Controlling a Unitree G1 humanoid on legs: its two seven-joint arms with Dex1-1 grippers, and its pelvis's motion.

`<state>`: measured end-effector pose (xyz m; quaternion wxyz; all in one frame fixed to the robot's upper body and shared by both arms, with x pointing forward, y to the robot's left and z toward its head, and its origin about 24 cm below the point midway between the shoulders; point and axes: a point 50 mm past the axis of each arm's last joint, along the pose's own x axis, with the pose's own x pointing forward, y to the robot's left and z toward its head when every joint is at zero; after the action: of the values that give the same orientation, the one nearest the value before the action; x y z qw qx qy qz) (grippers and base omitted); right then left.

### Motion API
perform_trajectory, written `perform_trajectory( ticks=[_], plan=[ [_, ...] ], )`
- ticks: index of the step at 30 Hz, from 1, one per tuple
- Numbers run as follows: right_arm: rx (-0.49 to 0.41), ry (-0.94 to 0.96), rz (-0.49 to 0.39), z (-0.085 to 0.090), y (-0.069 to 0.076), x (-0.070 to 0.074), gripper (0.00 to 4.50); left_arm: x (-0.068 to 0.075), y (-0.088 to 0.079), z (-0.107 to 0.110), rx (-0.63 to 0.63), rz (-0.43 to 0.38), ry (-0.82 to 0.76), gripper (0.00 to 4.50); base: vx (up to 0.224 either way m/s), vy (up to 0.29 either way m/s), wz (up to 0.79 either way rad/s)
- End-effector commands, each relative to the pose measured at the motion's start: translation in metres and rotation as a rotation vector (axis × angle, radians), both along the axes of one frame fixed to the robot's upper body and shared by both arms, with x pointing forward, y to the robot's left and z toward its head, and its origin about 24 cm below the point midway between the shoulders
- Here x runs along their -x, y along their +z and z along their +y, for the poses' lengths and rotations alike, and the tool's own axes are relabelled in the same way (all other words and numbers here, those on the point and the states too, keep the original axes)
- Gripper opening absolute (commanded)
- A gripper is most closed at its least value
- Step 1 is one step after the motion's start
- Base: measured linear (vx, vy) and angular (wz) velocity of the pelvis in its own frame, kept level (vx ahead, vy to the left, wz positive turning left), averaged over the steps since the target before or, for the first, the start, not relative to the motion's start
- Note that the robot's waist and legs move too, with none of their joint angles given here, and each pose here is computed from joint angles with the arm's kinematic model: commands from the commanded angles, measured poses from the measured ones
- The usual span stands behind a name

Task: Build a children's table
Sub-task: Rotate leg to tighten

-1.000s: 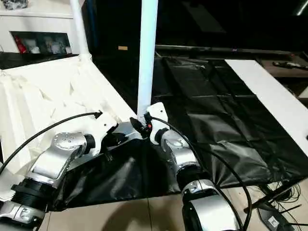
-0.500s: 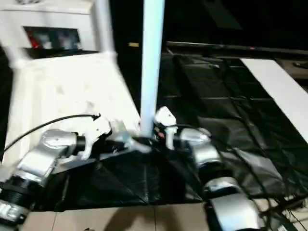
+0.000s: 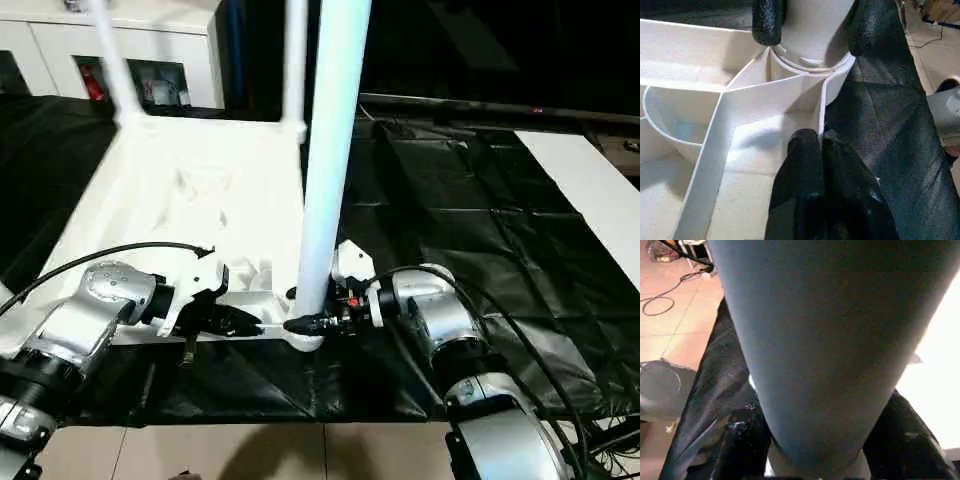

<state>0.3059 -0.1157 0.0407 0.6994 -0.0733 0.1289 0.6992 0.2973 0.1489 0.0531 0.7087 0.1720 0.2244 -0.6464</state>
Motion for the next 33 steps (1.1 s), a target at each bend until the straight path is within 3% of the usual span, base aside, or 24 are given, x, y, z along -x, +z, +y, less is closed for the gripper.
perform_trajectory(
  ticks=[1,4,7,9,15,19,22,25,26,29,33],
  plan=[
    [0.033,0.132,0.132,0.017,-0.025,0.022,2.04,-0.011,0.006,0.005,0.030,-0.044,0.108,0.00,0.000,0.000,0.00],
    [0.021,0.068,0.121,0.020,-0.026,0.019,2.00,-0.011,0.006,0.004,0.043,-0.046,0.122,0.00,0.000,0.000,0.00],
    [0.036,-0.333,0.053,0.032,-0.034,-0.004,1.98,-0.009,0.003,-0.002,0.068,-0.069,0.223,0.00,0.000,0.000,0.00],
    [0.022,-0.457,0.064,0.039,-0.035,-0.010,1.96,-0.008,0.001,-0.007,0.073,-0.083,0.274,0.00,-0.029,0.001,-0.10],
    [0.013,-0.674,0.077,0.066,-0.038,-0.016,1.95,0.000,-0.005,-0.036,0.102,-0.078,0.354,0.00,-0.010,0.000,-0.03],
    [0.023,-0.758,0.088,0.088,-0.040,-0.015,1.95,0.002,-0.005,-0.063,0.147,-0.073,0.408,0.00,0.000,0.000,0.00],
    [0.006,-0.743,0.098,0.096,-0.039,-0.013,1.95,0.004,-0.005,-0.069,0.151,-0.072,0.397,0.00,0.000,0.000,0.00],
    [-0.022,-0.749,0.097,0.096,-0.036,-0.014,1.95,0.002,-0.003,-0.069,0.139,-0.084,0.410,0.00,0.000,0.000,0.00],
    [-0.041,-0.747,0.108,0.094,-0.035,-0.015,2.50,0.001,-0.002,-0.067,0.131,-0.089,0.419,0.00,0.000,0.000,0.00],
    [-0.044,-0.740,0.109,0.092,-0.034,-0.017,2.67,0.000,-0.001,-0.065,0.124,-0.094,0.425,0.00,0.000,0.000,0.00],
    [-0.021,-0.714,0.011,0.077,-0.028,-0.023,2.97,0.002,-0.001,-0.059,0.123,-0.098,0.374,0.00,0.000,0.000,0.00]
  ],
)
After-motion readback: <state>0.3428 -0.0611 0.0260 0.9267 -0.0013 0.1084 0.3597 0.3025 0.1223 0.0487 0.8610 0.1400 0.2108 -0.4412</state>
